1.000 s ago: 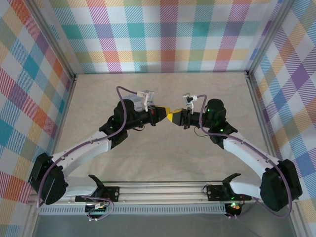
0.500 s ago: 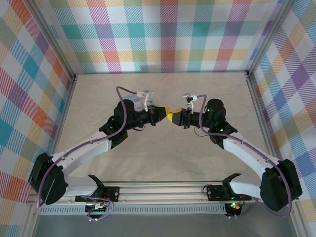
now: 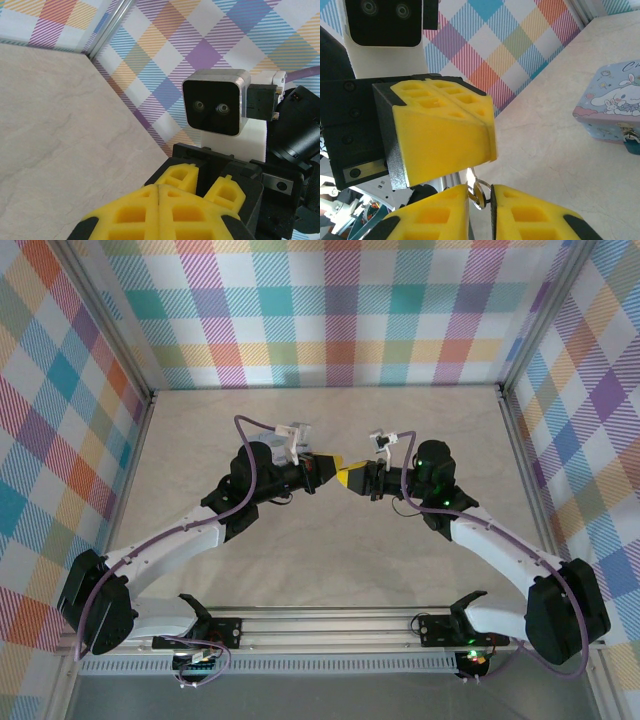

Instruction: Unlock a padlock with a key

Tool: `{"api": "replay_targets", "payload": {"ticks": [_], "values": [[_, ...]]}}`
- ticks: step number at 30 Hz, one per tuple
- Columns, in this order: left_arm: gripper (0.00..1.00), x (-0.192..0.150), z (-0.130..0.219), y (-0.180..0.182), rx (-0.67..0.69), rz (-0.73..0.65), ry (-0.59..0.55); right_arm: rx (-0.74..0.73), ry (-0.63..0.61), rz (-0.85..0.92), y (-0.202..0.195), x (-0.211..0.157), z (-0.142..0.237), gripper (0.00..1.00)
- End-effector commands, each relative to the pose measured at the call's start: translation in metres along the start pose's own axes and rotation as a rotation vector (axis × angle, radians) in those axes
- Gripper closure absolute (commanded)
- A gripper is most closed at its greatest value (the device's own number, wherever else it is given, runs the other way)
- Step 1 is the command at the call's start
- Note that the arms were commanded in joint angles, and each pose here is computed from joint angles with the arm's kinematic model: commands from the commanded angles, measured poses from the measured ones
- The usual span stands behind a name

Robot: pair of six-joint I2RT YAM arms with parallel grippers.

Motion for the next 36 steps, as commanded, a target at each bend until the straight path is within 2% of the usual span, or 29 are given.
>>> {"api": "replay_targets", "payload": {"ticks": [1,9,19,21,27,31,36], "values": [[1.00,0.014,0.004,-0.015,-0.058,-0.022,-0.063,0.021,0.017,-0.003,0.000,-0.003,-0.004,0.83],[1.00,0.015,0.005,-0.016,-0.055,-0.026,-0.064,-0.024,0.000,0.010,-0.001,-0.003,-0.001,0.95],[0.99,0.018,0.005,-0.018,-0.059,-0.032,-0.061,-0.098,0.026,0.011,-0.007,-0.011,0.003,1.00],[0.86,0.018,0.005,-0.017,-0.053,-0.036,-0.055,-0.122,0.046,0.014,-0.009,-0.012,0.004,1.00],[0.59,0.021,0.017,-0.019,0.002,-0.089,-0.043,-0.260,0.126,0.054,-0.014,-0.022,0.014,1.00],[0.45,0.019,0.025,-0.003,0.124,-0.098,0.016,-0.349,0.167,0.068,-0.020,-0.029,0.022,0.99],[0.35,0.013,0.027,0.047,0.278,-0.021,0.141,-0.427,0.188,0.060,-0.028,-0.035,0.028,0.99]]}}
Point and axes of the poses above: each hand's point on the last joint's axis, 136 mm out from that joint toward the fingers, its own z axis back along the fingers, its own y axis along the line the jaws close on, x = y × z, the point moved 7 cm from there along z, back along the fingers, and after that the axes turned 10 degrees about -z, right-handed, at the moved point
